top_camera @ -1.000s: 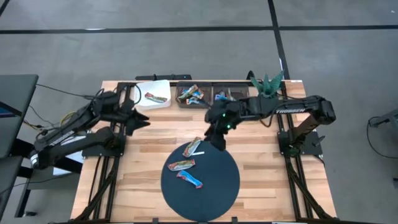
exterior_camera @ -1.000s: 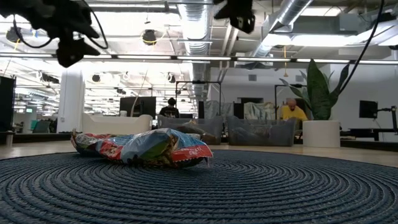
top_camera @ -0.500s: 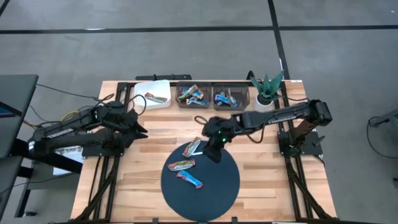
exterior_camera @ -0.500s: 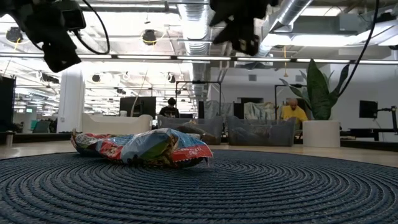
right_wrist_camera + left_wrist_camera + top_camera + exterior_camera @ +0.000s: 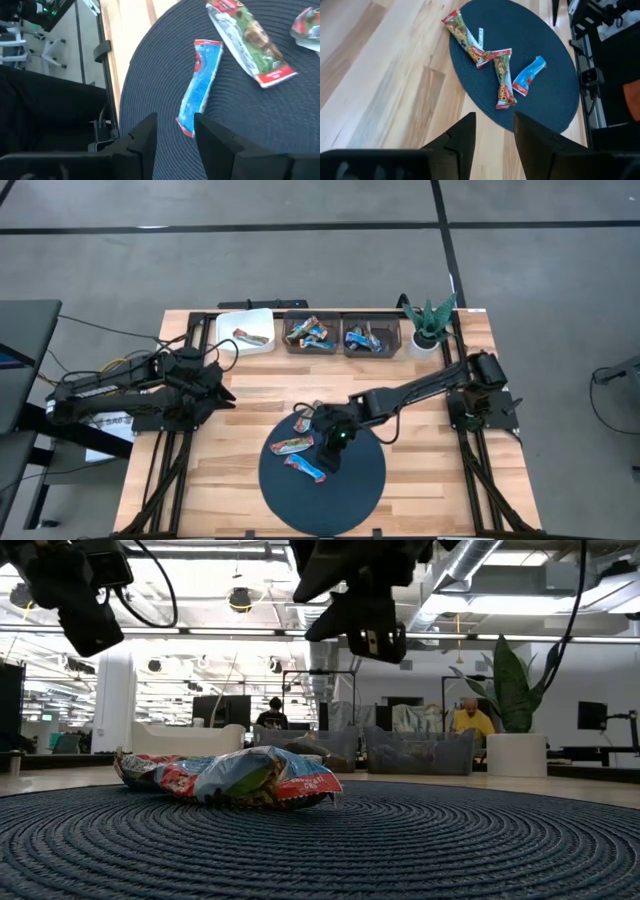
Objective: Pick and place Granola Bars by type
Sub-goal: Put the red granola bar into the white bin
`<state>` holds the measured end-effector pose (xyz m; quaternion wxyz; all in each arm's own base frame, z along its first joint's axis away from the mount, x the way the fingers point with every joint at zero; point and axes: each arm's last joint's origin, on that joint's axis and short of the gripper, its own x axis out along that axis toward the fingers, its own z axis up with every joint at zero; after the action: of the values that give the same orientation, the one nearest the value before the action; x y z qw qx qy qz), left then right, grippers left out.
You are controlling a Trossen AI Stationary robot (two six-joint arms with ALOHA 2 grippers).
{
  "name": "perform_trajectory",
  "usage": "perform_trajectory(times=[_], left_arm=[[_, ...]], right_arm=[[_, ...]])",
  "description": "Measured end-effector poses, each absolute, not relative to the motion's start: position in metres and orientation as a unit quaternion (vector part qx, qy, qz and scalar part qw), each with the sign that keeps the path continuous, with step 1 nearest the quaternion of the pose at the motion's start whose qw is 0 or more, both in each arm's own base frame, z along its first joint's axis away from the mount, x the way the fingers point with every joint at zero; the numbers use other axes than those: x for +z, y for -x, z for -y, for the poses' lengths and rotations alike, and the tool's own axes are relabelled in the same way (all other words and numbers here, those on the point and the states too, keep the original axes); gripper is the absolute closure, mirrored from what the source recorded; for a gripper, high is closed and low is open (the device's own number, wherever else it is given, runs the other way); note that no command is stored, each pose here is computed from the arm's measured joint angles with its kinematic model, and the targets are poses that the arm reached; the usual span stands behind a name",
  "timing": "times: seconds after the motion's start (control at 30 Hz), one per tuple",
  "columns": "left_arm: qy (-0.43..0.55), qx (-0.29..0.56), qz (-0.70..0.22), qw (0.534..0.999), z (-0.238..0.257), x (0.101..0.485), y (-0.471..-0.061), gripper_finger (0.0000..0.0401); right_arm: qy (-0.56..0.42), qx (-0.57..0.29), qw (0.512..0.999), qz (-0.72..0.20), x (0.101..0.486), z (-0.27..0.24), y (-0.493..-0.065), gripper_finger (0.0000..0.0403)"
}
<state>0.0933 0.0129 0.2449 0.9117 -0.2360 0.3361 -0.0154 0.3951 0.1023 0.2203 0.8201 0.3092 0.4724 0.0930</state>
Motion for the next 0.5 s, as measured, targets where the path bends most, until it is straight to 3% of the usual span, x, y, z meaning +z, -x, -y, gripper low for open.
perform_trajectory(times=[0.5], left_arm=[[0.208, -0.071, -0.362, 0.906, -0.005, 0.239, -0.130, 0.0279]], right_arm=[[-0.298, 0.073, 0.842, -0.444, 0.246, -0.081, -0.397, 0.0282]])
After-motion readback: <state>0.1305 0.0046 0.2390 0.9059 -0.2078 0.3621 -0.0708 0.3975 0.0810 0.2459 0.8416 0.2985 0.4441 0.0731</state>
